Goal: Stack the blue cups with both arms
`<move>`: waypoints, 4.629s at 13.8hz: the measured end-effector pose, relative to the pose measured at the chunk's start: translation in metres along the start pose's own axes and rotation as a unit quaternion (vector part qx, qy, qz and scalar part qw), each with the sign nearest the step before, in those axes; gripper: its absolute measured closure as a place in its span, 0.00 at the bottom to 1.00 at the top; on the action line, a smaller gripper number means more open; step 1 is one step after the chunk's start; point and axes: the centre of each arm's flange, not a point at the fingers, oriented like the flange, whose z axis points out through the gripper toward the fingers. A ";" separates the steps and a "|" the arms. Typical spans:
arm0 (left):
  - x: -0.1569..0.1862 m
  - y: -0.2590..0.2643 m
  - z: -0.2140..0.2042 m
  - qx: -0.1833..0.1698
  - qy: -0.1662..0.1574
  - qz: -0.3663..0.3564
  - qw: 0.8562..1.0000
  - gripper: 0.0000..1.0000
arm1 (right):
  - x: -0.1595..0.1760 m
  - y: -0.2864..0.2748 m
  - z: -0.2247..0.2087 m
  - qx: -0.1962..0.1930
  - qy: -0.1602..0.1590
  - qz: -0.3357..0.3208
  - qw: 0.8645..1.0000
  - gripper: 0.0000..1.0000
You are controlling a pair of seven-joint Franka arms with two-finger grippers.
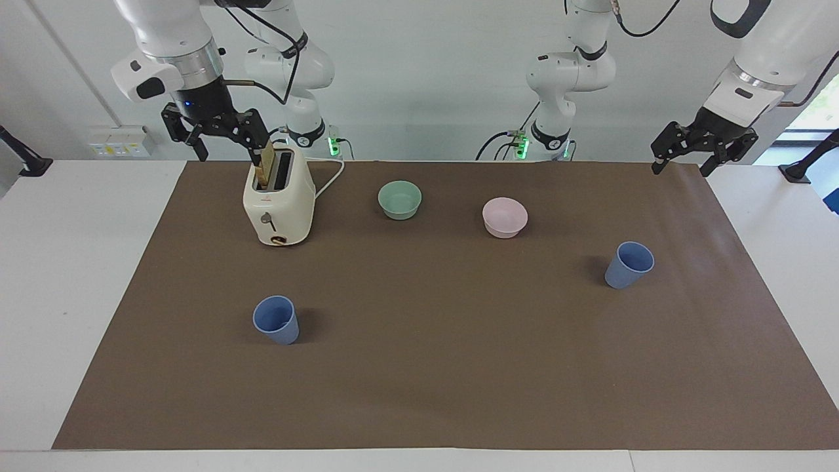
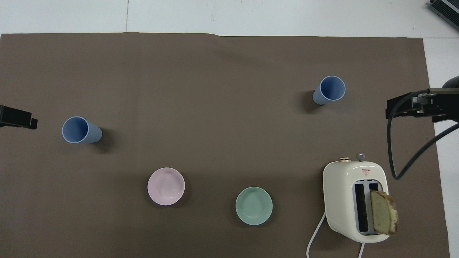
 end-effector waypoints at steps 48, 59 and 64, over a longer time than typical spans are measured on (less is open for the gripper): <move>0.017 -0.071 0.266 -0.006 -0.032 -0.170 0.985 0.35 | 0.002 0.011 0.000 0.000 0.000 0.010 1.000 0.00; 0.063 -0.022 0.181 -0.043 0.013 -0.221 0.974 0.96 | 0.001 0.012 -0.001 0.000 0.001 0.011 1.000 0.00; 0.081 0.127 0.168 -0.051 0.014 -0.256 0.965 0.96 | 0.001 0.015 0.002 -0.001 -0.002 0.014 1.000 0.00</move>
